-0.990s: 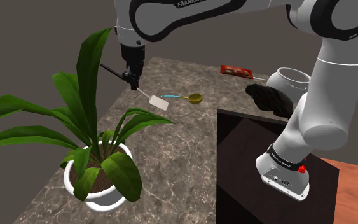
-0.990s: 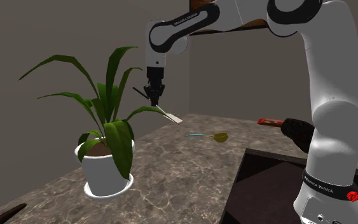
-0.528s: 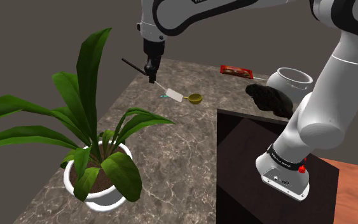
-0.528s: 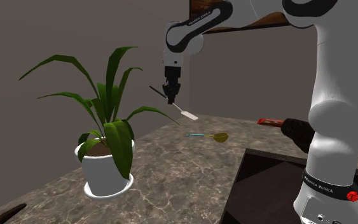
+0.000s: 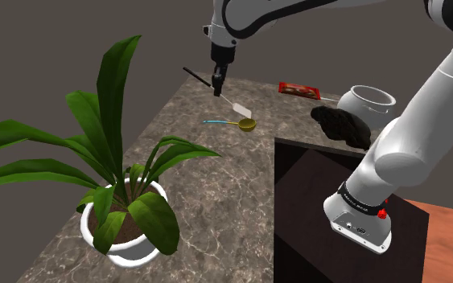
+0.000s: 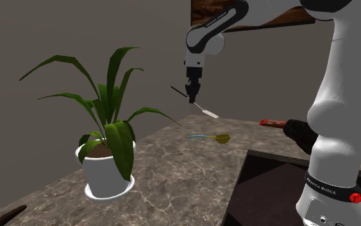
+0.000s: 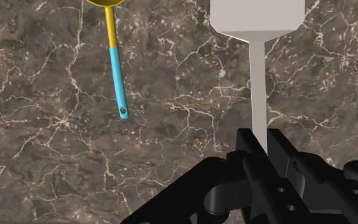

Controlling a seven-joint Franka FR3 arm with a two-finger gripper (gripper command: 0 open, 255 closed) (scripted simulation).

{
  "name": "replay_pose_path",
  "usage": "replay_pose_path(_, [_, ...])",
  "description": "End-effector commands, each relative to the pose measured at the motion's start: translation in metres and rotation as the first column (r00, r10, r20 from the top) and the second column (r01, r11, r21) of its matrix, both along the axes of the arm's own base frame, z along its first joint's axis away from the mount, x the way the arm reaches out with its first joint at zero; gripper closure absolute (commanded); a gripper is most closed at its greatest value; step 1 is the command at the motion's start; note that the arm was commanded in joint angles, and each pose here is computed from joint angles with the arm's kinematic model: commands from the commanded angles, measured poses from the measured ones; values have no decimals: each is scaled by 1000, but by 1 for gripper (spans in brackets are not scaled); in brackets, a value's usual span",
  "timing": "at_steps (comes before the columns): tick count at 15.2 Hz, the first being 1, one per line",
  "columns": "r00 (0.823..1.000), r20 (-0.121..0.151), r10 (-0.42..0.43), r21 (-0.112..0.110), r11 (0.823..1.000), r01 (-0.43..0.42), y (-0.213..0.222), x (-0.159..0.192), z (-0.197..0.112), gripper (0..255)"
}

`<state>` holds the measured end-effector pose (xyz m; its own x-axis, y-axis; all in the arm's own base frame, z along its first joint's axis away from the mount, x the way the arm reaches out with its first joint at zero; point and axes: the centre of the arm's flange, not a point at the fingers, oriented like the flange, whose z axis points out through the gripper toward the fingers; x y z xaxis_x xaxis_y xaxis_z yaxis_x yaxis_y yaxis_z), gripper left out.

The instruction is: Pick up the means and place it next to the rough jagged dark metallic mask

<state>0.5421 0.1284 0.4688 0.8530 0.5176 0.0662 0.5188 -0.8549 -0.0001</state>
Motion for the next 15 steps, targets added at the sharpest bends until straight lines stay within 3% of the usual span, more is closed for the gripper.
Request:
replay_pose_path(1, [1000, 0, 1, 0, 1000, -1, -26, -4, -1, 255])
replay_pose_path(15, [1000, 0, 1, 0, 1000, -1, -210, -22, -1, 255])
